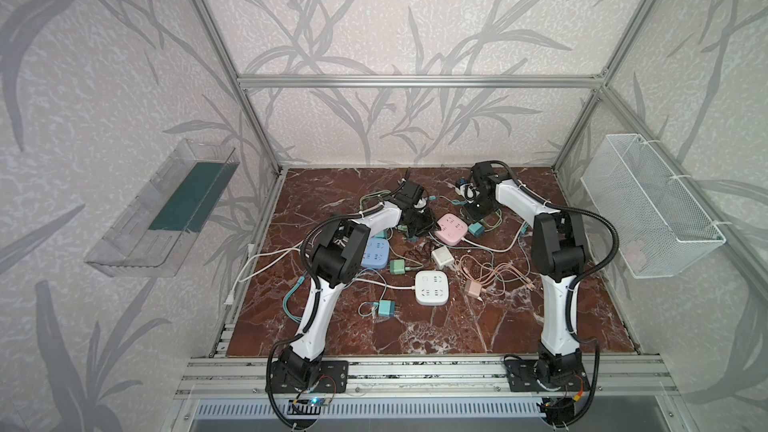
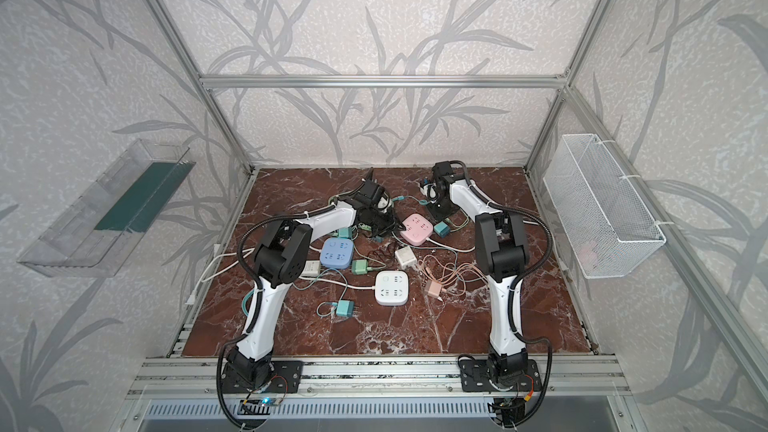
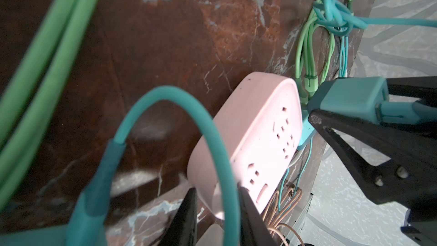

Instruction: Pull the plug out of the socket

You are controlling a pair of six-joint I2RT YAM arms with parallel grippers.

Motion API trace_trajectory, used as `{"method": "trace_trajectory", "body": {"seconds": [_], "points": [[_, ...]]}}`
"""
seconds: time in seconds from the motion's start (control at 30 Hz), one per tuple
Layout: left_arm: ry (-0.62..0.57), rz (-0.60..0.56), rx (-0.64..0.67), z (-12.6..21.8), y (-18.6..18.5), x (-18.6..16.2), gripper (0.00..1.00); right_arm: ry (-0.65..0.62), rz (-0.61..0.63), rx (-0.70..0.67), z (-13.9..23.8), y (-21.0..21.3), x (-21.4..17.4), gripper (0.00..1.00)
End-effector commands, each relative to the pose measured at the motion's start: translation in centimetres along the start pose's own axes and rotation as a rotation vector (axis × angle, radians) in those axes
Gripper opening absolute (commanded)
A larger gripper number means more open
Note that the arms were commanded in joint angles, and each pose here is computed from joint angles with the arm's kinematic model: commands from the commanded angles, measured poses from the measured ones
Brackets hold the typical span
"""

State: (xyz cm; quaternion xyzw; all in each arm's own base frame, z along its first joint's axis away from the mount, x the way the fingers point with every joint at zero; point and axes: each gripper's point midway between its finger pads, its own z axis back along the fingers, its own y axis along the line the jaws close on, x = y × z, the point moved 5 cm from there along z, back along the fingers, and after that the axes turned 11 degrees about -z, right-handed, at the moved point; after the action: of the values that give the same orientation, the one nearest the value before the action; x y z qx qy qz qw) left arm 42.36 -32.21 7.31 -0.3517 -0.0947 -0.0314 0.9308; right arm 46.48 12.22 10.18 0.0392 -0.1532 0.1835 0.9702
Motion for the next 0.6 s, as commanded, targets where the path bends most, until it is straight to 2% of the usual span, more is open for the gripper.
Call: {"method": "trace_trajectory", "body": {"seconds": [0.0, 0.3, 0.57], "points": [[0.13, 0.072, 0.237, -2.9, 6.0, -4.1, 0.29, 0.038, -0.019, 0.005, 0.1, -0.2, -0.1, 0.16], [0.124, 0.068, 0.236, -2.7, 5.7, -4.1, 0.29, 0.078, -0.04, 0.058, -0.4, 0.3, 0.1, 0.19], [0.112, 0.039, 0.246, -1.8, 5.3, -3.8, 0.3, 0.121, -0.056, 0.081, -0.9, 0.5, 0.2, 0.25]]}}
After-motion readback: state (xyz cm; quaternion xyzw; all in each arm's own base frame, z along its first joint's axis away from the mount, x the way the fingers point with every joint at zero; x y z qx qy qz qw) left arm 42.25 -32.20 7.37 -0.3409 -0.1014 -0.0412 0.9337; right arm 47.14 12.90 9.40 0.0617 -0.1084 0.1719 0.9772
